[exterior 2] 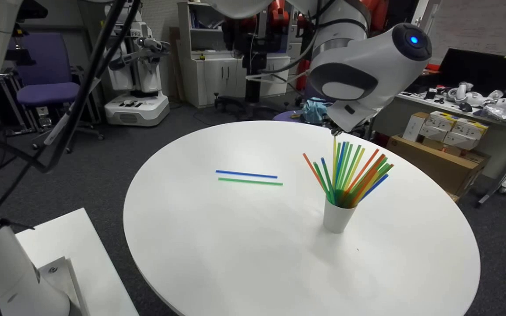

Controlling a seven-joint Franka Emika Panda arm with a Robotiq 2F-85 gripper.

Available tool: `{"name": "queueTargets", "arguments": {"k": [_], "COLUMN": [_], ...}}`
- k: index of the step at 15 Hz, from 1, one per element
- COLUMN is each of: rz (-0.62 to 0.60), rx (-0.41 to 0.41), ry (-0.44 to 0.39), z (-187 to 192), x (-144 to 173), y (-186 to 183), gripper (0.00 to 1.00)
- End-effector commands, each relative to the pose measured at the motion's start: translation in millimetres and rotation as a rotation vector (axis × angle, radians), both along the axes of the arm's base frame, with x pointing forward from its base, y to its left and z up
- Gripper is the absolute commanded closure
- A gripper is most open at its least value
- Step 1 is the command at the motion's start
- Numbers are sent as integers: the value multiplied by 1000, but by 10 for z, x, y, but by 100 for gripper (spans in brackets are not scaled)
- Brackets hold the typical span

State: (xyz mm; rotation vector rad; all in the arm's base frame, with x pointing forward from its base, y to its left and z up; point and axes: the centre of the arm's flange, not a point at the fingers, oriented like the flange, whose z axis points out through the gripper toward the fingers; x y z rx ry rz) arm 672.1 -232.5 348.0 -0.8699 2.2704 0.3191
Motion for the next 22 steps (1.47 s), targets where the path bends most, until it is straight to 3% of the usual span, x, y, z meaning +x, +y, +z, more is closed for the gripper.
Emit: {"name": "queueTargets", "arguments": {"k": [1, 11, 18, 22], "rz": [-9, -32, -93, -146], "rx": [6, -6, 53, 145], "ry": [-45, -89, -223, -313], "z": [-6, 46, 299, 200], "x": [-97, -199, -426, -561], "y": [-143, -307, -530, -742], "gripper": [100, 100, 100, 100]}}
